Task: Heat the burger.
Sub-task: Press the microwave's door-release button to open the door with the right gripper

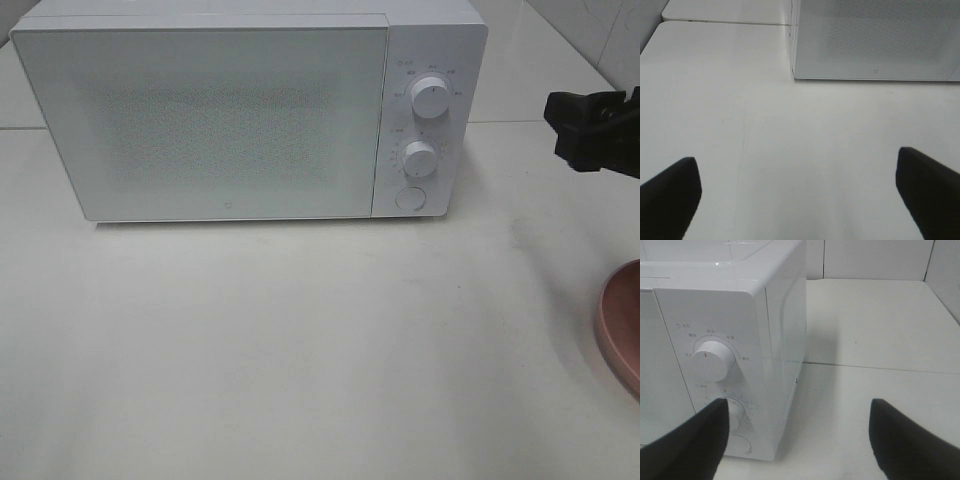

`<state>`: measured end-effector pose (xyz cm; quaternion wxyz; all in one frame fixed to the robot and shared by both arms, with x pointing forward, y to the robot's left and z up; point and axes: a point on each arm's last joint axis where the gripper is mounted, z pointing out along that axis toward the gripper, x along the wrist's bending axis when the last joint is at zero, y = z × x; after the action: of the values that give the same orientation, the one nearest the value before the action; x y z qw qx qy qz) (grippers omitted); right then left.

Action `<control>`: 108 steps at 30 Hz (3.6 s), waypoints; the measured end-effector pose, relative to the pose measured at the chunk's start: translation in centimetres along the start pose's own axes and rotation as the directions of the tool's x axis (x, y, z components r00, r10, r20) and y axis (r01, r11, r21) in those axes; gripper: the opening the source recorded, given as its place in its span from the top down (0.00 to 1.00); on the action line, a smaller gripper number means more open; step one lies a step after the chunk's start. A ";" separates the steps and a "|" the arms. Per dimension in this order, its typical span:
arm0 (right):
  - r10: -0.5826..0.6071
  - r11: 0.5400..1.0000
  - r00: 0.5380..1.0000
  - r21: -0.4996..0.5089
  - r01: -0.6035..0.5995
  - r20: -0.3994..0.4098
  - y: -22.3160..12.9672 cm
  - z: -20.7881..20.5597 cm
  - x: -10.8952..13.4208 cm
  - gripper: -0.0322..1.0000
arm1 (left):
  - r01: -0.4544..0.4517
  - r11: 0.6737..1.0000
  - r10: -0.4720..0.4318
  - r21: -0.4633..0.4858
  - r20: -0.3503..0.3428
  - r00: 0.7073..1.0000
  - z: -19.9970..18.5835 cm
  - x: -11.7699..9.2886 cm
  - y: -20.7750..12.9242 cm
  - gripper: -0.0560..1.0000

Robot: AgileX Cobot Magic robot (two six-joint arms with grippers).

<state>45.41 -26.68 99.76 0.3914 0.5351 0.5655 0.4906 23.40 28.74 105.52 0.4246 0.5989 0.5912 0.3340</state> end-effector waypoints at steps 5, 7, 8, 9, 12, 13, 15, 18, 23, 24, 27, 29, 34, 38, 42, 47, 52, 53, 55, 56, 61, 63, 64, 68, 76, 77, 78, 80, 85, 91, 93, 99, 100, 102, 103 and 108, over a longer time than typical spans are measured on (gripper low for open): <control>0.039 0.999 0.998 0.010 -0.039 0.042 -1.3 0.4 -0.5 0.24 | 0.000 1.000 0.000 0.000 0.000 1.000 0.0 0.0 0.0 0.02; 0.040 0.999 0.998 0.012 -0.041 0.055 -1.9 0.6 -0.6 0.24 | 0.000 1.000 0.000 0.000 0.000 1.000 0.0 0.0 0.0 0.02; 0.039 0.999 0.998 0.011 -0.040 0.057 -2.2 0.7 -0.4 0.24 | 0.000 1.000 0.000 0.000 0.000 1.000 0.0 0.0 0.0 0.02; 0.027 1.000 0.999 0.008 -0.027 0.045 -2.6 0.9 0.2 0.24 | 0.000 1.000 0.000 0.000 0.000 1.000 0.0 0.0 0.0 0.02; -0.006 1.000 0.999 0.012 0.006 0.031 -3.4 1.3 1.3 0.24 | 0.000 1.000 0.000 0.000 0.000 1.000 0.0 0.0 0.0 0.02; -0.006 1.000 0.999 0.012 0.006 0.031 -3.4 1.3 1.3 0.24 | 0.000 1.000 0.000 0.000 0.000 1.000 0.0 0.0 0.0 0.02; -0.038 0.999 0.999 0.008 0.038 0.025 -4.1 1.6 2.4 0.24 | 0.000 1.000 0.000 0.000 0.000 1.000 0.0 0.0 0.0 0.02; -0.050 0.999 0.999 0.016 0.050 0.021 -4.8 1.8 3.3 0.24 | 0.000 1.000 0.000 0.000 0.000 1.000 0.0 0.0 0.0 0.02; -0.046 0.998 0.998 0.038 0.044 0.048 -6.7 2.0 5.1 0.24 | 0.000 1.000 0.000 0.000 0.000 1.000 0.0 0.0 0.0 0.02; -0.046 0.998 0.998 0.038 0.044 0.048 -6.7 2.0 5.1 0.24 | 0.000 1.000 0.000 0.000 0.000 1.000 0.0 0.0 0.0 0.02; -0.038 0.998 0.997 0.053 0.035 0.069 -7.6 1.8 6.0 0.24 | 0.000 1.000 0.000 0.000 0.000 1.000 0.0 0.0 0.0 0.02; -0.040 0.997 0.996 0.072 0.034 0.084 -8.5 1.6 6.7 0.24 | 0.000 1.000 0.000 0.000 0.000 1.000 0.0 0.0 0.0 0.02; -0.054 0.994 0.993 0.097 0.044 0.101 -9.4 1.7 8.3 0.24 | 0.000 1.000 0.000 0.000 0.000 1.000 0.0 0.0 0.0 0.02; -0.072 0.993 0.993 0.103 0.062 0.094 -9.8 1.8 9.1 0.24 | 0.000 1.000 0.000 0.000 0.000 1.000 0.0 0.0 0.0 0.02; -0.087 0.991 0.992 0.113 0.077 0.088 -10.3 1.9 9.7 0.24 | 0.000 1.000 0.000 0.000 0.000 1.000 0.0 0.0 0.0 0.02; -0.074 0.991 0.993 0.114 0.064 0.089 -10.4 1.9 9.7 0.24 | 0.000 1.000 0.000 0.000 0.000 1.000 0.0 0.0 0.0 0.02; 0.035 0.994 0.994 0.102 -0.045 0.100 -10.4 1.9 9.8 0.24 | -0.001 1.000 0.001 0.000 -0.001 1.000 0.0 0.0 0.0 0.02; 0.109 0.988 0.988 0.094 -0.119 0.108 -10.4 1.9 9.8 0.24 | -0.001 1.000 0.001 0.000 -0.001 1.000 0.0 0.0 0.0 0.02; 0.157 0.982 0.981 0.089 -0.167 0.112 -10.4 1.9 9.8 0.24 | -0.001 1.000 0.001 0.000 -0.001 1.000 0.0 0.0 0.0 0.02; 0.254 0.961 0.960 0.077 -0.264 0.120 -10.4 1.9 9.8 0.24 | -0.001 1.000 0.001 0.000 -0.001 1.000 0.0 0.0 0.0 0.02; 0.472 0.875 0.871 0.047 -0.481 0.135 -10.4 1.9 9.8 0.25 | -0.001 1.000 0.001 0.000 -0.001 1.000 0.0 0.0 0.0 0.02; 0.569 0.815 0.810 0.031 -0.578 0.140 -10.4 1.9 9.8 0.25 | -0.001 1.000 0.001 0.000 -0.001 1.000 0.0 0.0 0.0 0.02; 0.619 0.779 0.773 0.023 -0.627 0.141 -10.4 1.9 9.8 0.26 | -0.001 1.000 0.001 0.000 -0.001 1.000 0.0 0.0 0.0 0.02; 0.750 0.653 0.646 -0.004 -0.757 0.143 -10.4 1.9 9.8 0.30 | -0.001 1.000 0.001 0.000 -0.001 1.000 0.0 0.0 0.0 0.02; 0.954 0.281 0.271 -0.063 -0.958 0.129 -10.4 1.9 9.8 0.61 | -0.001 1.000 0.001 0.000 -0.001 1.000 0.0 0.0 0.0 0.02; 0.954 0.281 0.271 -0.063 -0.958 0.129 -10.4 1.9 9.8 0.61 | -0.001 1.000 0.001 0.000 -0.001 1.000 0.0 0.0 0.0 0.02; 0.960 0.260 0.250 -0.066 -0.963 0.127 -10.4 1.9 9.8 0.65 | -0.001 1.000 0.001 0.000 -0.001 1.000 0.0 0.0 0.0 0.02; 0.971 0.213 0.203 -0.073 -0.974 0.124 -10.4 1.9 9.7 0.74 | -0.001 1.000 0.001 0.000 -0.001 1.000 0.0 0.0 0.0 0.02; 0.982 0.134 0.122 -0.074 -0.988 0.147 -10.6 1.9 9.8 0.91 | -0.001 1.000 0.001 0.000 -0.001 1.000 0.0 0.0 0.0 0.02; 0.982 0.094 0.080 -0.074 -0.993 0.170 -10.9 1.9 9.8 0.96 | -0.001 1.000 0.001 0.000 -0.001 1.000 0.0 0.0 0.0 0.02; 0.981 0.094 0.079 -0.081 -0.992 0.175 -11.0 2.0 9.7 0.96 | -0.001 1.000 0.001 0.000 -0.001 1.000 0.0 0.0 0.0 0.02; 0.978 0.107 0.087 -0.095 -0.990 0.191 -11.6 3.7 9.7 0.96 | -0.001 1.000 0.001 0.000 -0.001 1.000 0.0 0.0 0.0 0.02; 0.978 0.111 0.094 -0.084 -0.990 0.185 -11.6 4.3 10.0 0.96 | -0.001 1.000 0.001 0.000 -0.001 1.000 0.0 0.0 0.0 0.02; 0.979 0.112 0.097 -0.077 -0.991 0.177 -11.5 5.0 10.1 0.96 | -0.001 1.000 0.001 0.000 -0.001 1.000 0.0 0.0 0.0 0.02; 0.979 0.112 0.097 -0.077 -0.991 0.177 -11.5 5.0 10.1 0.96 | -0.001 1.000 0.001 0.000 -0.001 1.000 0.0 0.0 0.0 0.02; 0.978 0.102 0.085 -0.080 -0.992 0.191 -11.6 7.0 10.2 0.96 | -0.001 1.000 0.001 0.000 -0.001 1.000 0.0 0.0 0.0 0.02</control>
<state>48.33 -15.04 87.79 -0.0034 0.8338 0.0366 0.5509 23.40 28.75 105.52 0.4242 0.5989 0.5912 0.3344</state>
